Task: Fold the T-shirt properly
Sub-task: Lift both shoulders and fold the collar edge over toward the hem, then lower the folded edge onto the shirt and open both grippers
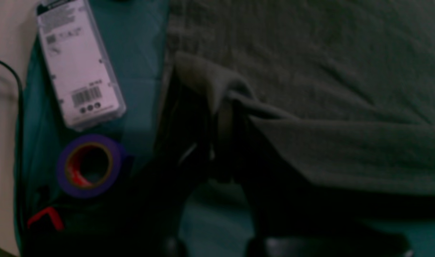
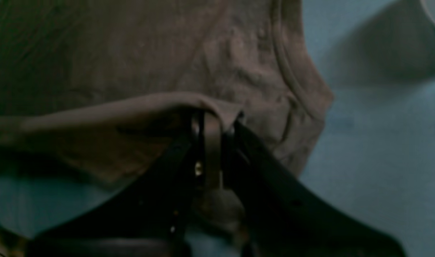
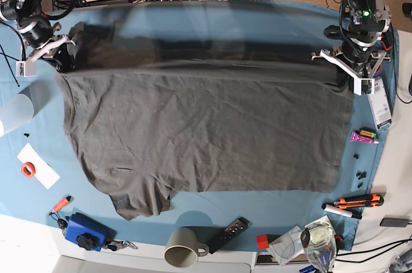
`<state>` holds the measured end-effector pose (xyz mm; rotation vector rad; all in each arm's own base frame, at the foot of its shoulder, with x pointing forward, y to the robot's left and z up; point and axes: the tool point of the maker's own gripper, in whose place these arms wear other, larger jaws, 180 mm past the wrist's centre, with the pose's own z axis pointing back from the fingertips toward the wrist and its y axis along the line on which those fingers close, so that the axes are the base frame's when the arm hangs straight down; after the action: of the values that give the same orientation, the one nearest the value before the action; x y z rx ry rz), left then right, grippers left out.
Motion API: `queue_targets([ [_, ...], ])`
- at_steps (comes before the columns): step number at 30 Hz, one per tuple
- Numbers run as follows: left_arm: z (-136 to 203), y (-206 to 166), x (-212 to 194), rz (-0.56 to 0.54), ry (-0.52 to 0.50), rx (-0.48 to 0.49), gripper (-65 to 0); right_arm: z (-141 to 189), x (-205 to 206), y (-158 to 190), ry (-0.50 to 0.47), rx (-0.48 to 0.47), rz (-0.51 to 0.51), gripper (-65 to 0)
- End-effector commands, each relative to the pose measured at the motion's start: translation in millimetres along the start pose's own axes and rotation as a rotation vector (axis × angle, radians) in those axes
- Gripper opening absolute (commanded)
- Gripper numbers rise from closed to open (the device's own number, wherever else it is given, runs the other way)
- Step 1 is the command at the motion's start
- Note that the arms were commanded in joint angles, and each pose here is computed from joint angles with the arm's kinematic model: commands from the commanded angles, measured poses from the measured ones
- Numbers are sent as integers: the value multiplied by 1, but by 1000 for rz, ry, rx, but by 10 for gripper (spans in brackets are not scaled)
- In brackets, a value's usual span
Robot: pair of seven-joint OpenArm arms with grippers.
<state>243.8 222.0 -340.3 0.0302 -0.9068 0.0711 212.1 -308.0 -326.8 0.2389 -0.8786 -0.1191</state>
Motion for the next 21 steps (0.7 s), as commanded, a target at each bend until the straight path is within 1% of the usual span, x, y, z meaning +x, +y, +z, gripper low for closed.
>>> queue_targets([
  [1, 0, 4, 13, -10, -47, 10, -650, 1, 18, -4, -61, 0, 6, -650],
  [6, -14, 7, 8, 14, -26, 10, -650, -14, 27, -9, -92, 17, -47, -650],
  [10, -24, 8, 16, 28, -38, 11, -650, -18, 36, -13, -101, -7, -27, -650],
  [13, -30, 8, 27, 34, -62, 10, -650, -27, 36, -10, -76, -17, 28, -650],
  [17, -45, 10, 29, 58, -52, 10, -650, -42, 35, -3, -33, -35, 139, -650],
  [21, -62, 14, 26, 82, -27, 10, -650, -54, 45, -2, -41, -79, 175, -650],
])
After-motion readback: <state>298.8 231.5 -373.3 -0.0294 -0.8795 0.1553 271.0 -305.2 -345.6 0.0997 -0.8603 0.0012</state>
